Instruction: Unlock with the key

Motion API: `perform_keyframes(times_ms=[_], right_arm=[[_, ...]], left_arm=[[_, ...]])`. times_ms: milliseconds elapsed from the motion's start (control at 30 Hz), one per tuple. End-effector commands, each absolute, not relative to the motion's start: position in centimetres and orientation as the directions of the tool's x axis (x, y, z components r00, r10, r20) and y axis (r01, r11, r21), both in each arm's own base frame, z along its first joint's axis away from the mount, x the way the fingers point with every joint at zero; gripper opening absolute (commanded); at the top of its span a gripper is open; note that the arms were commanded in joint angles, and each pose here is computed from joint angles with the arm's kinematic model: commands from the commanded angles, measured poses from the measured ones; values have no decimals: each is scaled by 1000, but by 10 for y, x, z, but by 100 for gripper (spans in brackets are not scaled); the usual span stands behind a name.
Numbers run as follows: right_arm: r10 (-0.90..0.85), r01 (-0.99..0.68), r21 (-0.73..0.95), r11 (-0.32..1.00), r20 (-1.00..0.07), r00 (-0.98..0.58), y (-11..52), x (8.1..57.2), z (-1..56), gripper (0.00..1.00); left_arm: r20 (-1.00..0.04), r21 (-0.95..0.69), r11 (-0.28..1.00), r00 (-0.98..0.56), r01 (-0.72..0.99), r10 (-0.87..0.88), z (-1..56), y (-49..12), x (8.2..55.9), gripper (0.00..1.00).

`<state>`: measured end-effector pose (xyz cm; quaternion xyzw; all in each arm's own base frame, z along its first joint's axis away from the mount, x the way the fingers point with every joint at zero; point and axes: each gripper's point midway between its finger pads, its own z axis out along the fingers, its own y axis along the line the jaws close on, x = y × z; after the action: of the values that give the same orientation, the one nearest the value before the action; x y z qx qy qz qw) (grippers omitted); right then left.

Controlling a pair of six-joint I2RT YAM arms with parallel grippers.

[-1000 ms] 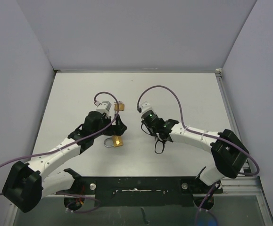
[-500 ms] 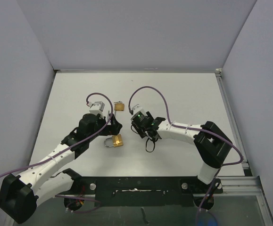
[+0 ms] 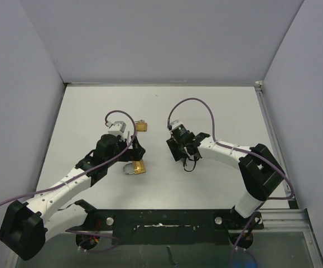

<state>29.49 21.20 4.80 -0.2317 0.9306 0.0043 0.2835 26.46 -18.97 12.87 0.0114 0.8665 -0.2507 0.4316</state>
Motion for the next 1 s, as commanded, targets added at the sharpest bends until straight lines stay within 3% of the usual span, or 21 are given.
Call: perform_keyframes(times_ms=[0,367,733,967], right_arm=[[-408,-448,-70,892,-551,-728,219,288,55,57],[-341,-381,-51,923,-569,-749,206,303,53,55],[-474,-527,-88,846,-578,-664,224,293,56,54],[-574,-590,-172,789,-551,-606,233,290,49,37]], left_arm=[[-780,-442,857,-585,265,-222,146,-195,274,97],[-778,-447,856,-585,260,-229,145,-193,271,97],[-778,-443,860,-586,253,-228,143,-192,271,97],[-773,-447,857,-592,257,-226,140,-194,272,97]])
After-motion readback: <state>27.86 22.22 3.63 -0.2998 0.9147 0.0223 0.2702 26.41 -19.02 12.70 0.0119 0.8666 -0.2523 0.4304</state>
